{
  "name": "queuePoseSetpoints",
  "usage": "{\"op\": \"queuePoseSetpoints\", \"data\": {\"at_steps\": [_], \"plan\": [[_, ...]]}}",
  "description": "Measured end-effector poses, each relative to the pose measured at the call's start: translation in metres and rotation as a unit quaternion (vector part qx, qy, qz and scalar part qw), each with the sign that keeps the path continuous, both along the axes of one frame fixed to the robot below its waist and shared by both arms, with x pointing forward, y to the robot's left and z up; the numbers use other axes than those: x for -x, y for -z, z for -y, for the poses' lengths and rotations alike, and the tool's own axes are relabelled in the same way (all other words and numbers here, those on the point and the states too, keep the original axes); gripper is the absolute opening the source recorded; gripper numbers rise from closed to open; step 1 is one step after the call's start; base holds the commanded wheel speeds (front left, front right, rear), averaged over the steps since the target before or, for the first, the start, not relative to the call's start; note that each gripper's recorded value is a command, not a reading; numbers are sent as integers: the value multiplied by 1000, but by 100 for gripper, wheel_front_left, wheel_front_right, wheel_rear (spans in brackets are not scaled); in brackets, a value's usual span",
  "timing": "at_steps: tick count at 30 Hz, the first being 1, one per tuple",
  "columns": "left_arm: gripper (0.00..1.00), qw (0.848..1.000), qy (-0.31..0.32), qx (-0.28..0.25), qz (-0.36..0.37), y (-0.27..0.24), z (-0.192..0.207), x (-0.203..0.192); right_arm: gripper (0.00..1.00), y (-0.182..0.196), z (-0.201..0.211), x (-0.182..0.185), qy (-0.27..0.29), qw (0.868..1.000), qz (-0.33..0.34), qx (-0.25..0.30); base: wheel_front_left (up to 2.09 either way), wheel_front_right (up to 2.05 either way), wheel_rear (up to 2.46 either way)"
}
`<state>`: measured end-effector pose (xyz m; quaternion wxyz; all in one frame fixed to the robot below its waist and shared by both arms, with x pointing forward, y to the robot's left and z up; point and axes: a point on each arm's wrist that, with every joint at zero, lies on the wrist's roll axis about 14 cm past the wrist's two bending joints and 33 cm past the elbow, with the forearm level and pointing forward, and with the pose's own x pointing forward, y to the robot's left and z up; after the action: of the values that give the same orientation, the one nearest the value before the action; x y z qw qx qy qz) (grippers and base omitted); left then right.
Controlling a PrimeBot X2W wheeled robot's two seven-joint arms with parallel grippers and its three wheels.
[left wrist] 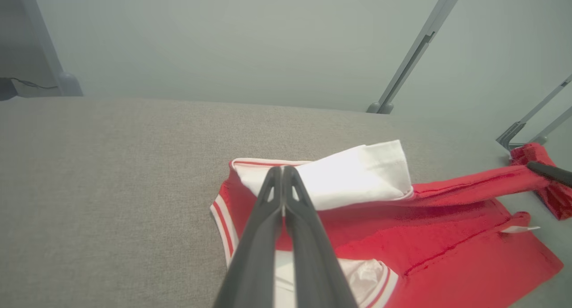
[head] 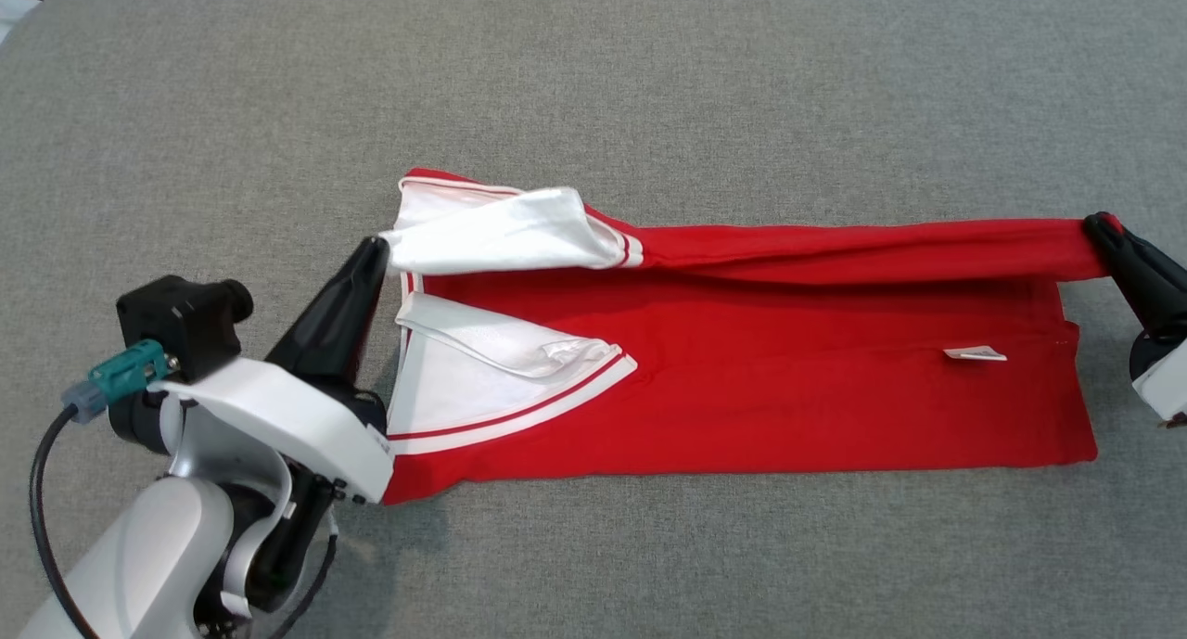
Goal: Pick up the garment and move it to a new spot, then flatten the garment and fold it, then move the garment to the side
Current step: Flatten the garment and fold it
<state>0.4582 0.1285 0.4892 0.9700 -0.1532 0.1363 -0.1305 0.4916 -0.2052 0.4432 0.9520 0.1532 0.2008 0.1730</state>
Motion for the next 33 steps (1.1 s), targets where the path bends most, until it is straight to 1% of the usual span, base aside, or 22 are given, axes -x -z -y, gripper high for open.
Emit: {"op": "queuePoseSetpoints", "data": {"at_steps": [6, 11, 18, 21, 25, 29, 33], "plan": [[0, 999, -7, 16, -40, 9, 1, 30, 0, 1, 3, 8, 4, 1000, -1, 2, 0, 0, 0], [0, 997, -17, 21, -66, 19, -3, 50, 0, 13, 1, 21, 5, 1000, -18, -3, 0, 0, 0], [0, 997, -21, 20, -78, 24, -5, 61, 0, 27, 1, 40, 7, 999, -39, -4, 0, 0, 0], [0, 994, -24, 20, -108, 41, -4, 70, 0, 34, -2, 49, 7, 999, -47, -6, 0, 0, 0], [0, 990, -23, 13, -139, 62, -1, 79, 0, 35, 0, 51, 9, 999, -42, 1, 0, 0, 0], [0, 989, -27, 10, -147, 70, -2, 80, 0, 36, 3, 48, 11, 999, -33, 14, 0, 0, 0], [0, 986, -28, -4, -165, 83, -4, 84, 0, 41, 3, 48, 11, 999, -31, 27, 0, 0, 0]]}}
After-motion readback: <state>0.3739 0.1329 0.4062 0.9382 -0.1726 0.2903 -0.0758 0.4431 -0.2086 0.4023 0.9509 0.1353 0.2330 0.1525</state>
